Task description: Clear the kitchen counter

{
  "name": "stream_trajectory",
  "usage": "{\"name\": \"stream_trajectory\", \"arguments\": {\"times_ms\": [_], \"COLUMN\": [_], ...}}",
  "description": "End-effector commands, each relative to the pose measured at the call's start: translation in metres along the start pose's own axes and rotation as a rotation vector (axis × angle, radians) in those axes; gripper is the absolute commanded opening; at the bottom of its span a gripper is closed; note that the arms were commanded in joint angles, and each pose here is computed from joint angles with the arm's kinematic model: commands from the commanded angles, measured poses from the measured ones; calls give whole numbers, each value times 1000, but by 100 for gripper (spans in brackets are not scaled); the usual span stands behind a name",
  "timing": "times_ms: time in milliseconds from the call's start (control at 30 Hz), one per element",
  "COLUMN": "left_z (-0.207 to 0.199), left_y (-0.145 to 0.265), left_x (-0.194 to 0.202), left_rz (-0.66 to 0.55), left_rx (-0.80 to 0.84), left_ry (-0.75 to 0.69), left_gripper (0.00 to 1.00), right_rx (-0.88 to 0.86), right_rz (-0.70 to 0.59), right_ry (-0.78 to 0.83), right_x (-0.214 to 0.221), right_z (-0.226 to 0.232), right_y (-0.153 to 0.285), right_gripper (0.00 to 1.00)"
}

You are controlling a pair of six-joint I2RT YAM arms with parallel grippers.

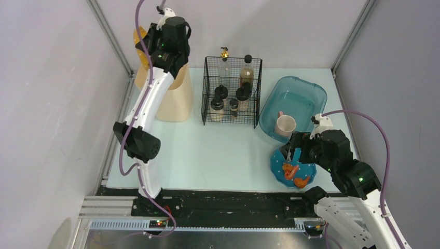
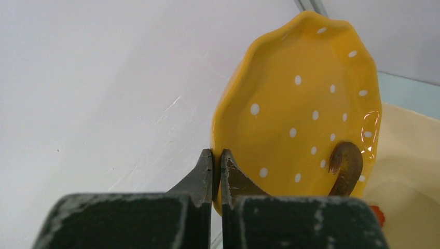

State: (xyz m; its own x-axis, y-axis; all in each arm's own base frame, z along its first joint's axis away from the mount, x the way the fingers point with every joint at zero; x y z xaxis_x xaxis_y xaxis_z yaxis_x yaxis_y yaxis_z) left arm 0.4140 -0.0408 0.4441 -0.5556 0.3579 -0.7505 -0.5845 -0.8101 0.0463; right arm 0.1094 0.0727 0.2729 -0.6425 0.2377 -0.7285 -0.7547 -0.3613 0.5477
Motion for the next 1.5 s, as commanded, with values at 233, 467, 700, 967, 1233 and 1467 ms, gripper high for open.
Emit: {"name": "stream_trajectory", "arguments": {"times_ms": [233, 467, 700, 967, 1233, 1467], "left_z": [-7, -13, 10, 57, 93, 102], "left_y": [18, 20, 25, 38, 48, 50], "left_x": [-14, -15, -20, -24, -24, -24], "left_rz": [-13, -18, -21, -39, -77, -141], "left_rx": [-131, -130, -137, -138, -110, 10], "left_ry": [-7, -35, 26, 125, 209, 271], "left_gripper": [0, 0, 0, 0, 0, 0], "right_rx": [-25, -28, -55, -68, -72, -73], "right_rz": [-23, -29, -21, -25, -23, -22], "right_ry": [14, 13, 16, 16, 7, 0], "right_x": [-2, 0, 0, -1, -1, 0], "right_z": [2, 1, 4, 6, 7, 7], "right_y": [2, 1, 2, 0, 0, 2], "right_gripper": [100, 100, 100, 100, 100, 100]}}
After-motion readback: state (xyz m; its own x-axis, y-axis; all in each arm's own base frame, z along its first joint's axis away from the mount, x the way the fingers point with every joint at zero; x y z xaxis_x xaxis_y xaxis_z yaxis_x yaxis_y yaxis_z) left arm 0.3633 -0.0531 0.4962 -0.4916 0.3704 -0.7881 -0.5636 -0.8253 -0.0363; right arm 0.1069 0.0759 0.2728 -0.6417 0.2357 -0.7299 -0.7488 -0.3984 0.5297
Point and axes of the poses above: each gripper's point midway between its finger pads, its own y axis back along the fingers, its own z axis along the line the jaws close on, x = y × z, the point moved 7 cm from there along y, back along the fingers, and after that the axes turned 5 degrees about -y, right-handed, at the moved point
